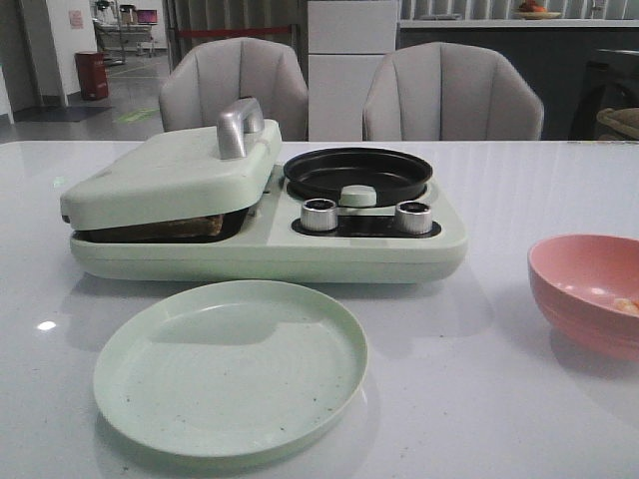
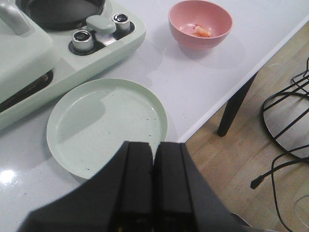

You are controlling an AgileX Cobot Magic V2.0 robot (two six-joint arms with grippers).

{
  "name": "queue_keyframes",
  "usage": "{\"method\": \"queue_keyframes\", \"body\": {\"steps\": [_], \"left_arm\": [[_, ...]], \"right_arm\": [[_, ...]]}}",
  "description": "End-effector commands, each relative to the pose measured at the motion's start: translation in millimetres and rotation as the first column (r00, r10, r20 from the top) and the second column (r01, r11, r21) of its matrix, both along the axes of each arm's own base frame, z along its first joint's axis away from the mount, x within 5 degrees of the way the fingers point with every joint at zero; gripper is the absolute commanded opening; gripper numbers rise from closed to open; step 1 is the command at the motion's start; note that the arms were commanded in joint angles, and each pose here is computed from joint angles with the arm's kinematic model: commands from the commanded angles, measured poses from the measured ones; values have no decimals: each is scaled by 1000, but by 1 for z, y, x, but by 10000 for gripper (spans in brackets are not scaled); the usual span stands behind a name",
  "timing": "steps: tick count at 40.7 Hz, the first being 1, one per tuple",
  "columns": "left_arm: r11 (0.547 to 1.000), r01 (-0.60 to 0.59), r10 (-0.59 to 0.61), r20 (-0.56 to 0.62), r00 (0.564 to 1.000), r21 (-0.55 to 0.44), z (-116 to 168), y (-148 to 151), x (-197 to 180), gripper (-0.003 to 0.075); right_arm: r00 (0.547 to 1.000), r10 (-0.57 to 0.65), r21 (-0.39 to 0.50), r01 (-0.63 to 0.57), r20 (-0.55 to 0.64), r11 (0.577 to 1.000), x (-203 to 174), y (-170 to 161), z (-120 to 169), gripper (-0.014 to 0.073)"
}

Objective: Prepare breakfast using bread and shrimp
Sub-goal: 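Reach the right gripper to the pink bowl and grasp its rim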

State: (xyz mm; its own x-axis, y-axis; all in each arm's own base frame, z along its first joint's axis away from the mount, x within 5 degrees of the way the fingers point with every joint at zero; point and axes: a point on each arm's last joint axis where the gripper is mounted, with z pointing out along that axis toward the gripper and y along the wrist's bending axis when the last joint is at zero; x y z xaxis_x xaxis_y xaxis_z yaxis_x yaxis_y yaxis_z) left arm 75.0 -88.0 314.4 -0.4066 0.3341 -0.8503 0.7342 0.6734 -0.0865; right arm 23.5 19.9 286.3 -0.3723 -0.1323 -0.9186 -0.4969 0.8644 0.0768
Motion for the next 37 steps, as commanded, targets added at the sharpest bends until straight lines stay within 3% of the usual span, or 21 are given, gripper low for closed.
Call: {"method": "queue_keyframes", "body": {"steps": [1, 6, 17, 24, 37], "left_arm": [[996, 0, 6, 66, 998, -88, 16, -3, 2, 101], [996, 0, 6, 66, 998, -88, 16, -3, 2, 101], [996, 0, 6, 66, 998, -88, 16, -3, 2, 101], [996, 0, 6, 66, 998, -88, 16, -3, 2, 101], [996, 0, 6, 66, 998, -88, 16, -3, 2, 101]], "right_arm": [[998, -2, 49, 0, 56, 999, 6, 3, 14, 496], [998, -3, -14, 3, -55, 1000, 25, 13, 9, 495], [953, -71, -283, -16, -296, 959, 95, 39, -3, 495], [876, -210, -345, 54, -435, 937, 152, 43, -2, 495], [711, -460, -380, 285, -532, 880, 234, -8, 1, 495]]}}
